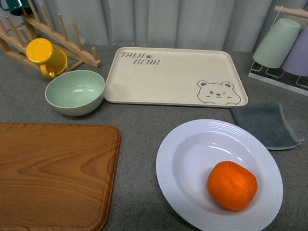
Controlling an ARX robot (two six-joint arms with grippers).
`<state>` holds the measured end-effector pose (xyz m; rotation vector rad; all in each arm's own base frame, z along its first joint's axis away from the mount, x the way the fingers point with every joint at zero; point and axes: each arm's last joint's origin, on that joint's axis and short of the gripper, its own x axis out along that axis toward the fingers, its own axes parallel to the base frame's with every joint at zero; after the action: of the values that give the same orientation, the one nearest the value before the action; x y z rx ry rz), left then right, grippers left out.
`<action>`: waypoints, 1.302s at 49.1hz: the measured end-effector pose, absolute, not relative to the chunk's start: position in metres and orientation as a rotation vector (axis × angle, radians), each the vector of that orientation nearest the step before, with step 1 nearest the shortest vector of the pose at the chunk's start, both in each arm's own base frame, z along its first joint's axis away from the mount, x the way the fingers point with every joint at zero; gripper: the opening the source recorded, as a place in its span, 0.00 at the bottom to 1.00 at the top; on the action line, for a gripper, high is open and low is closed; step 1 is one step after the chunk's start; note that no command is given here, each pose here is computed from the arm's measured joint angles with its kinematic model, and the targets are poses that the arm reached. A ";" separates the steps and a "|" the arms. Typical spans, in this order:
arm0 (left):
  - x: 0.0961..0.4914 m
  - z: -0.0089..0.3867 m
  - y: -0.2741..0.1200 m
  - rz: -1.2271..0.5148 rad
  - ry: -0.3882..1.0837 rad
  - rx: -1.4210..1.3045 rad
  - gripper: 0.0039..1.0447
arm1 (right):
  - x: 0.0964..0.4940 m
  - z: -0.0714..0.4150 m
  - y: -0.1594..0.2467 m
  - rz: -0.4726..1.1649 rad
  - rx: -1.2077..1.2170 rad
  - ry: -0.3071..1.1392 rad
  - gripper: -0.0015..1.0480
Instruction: Place orange and plate with both arms
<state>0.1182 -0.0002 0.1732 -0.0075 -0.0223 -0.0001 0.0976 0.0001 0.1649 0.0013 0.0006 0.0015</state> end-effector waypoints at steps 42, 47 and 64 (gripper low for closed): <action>0.097 0.170 0.000 -0.002 -0.015 -0.007 0.18 | 0.098 0.165 0.000 0.002 0.001 0.000 0.91; 0.097 0.170 0.000 -0.002 -0.015 -0.007 0.38 | 0.098 0.165 0.000 0.002 0.001 0.001 0.91; 0.097 0.170 0.000 -0.002 -0.015 -0.005 0.94 | 0.134 0.149 -0.031 -0.155 0.104 0.462 0.91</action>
<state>0.0968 -0.0002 0.1697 -0.0052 -0.0154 -0.0019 0.1342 -0.0308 0.1492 0.1038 0.4621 -0.1553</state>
